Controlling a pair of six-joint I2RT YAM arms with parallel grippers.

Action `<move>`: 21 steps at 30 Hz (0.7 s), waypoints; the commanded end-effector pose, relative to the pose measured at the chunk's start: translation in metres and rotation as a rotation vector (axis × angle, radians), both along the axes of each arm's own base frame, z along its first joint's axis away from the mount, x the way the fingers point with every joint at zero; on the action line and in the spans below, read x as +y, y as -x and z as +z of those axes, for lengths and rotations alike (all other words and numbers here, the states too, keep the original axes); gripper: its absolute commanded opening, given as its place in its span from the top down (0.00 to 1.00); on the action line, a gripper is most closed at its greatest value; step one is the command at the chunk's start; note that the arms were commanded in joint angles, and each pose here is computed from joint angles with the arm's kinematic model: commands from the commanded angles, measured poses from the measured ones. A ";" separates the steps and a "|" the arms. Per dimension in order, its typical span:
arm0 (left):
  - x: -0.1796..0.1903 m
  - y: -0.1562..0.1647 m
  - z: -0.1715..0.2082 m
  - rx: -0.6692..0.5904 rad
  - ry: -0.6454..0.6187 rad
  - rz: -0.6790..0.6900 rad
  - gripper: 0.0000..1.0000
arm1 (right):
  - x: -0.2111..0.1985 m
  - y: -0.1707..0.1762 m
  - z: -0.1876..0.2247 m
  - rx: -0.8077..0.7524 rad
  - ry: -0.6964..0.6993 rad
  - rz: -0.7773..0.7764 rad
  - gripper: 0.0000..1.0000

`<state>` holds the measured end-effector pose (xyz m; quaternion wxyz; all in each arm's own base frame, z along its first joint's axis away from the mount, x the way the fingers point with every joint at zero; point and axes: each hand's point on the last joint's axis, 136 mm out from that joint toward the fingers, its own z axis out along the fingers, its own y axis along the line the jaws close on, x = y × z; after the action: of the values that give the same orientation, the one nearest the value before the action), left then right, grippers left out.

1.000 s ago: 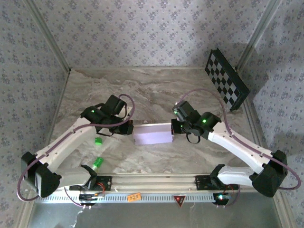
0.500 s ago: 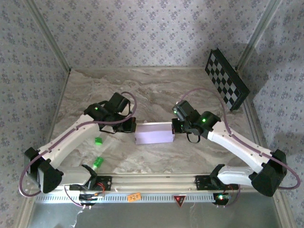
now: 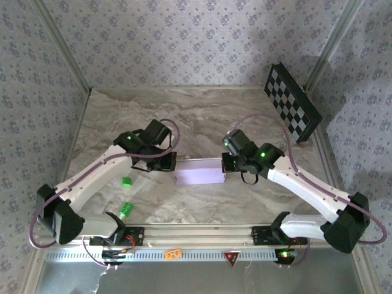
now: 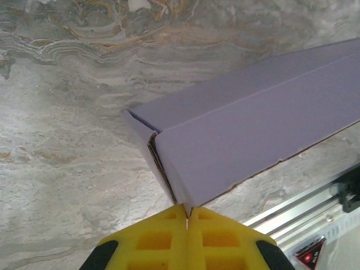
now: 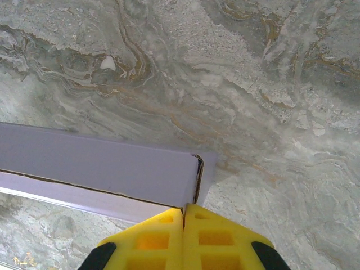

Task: Fold the paper box

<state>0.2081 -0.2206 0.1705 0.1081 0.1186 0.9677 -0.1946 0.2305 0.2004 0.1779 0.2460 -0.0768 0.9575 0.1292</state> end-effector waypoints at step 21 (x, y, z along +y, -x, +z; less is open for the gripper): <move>0.006 -0.006 0.052 -0.167 0.105 0.048 0.69 | 0.001 0.007 -0.017 0.032 -0.013 -0.008 0.99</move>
<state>0.2059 -0.2146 0.1963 0.1565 0.1190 0.9571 -0.2131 0.2331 0.2045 0.1723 0.2532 -0.0734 0.9543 0.1407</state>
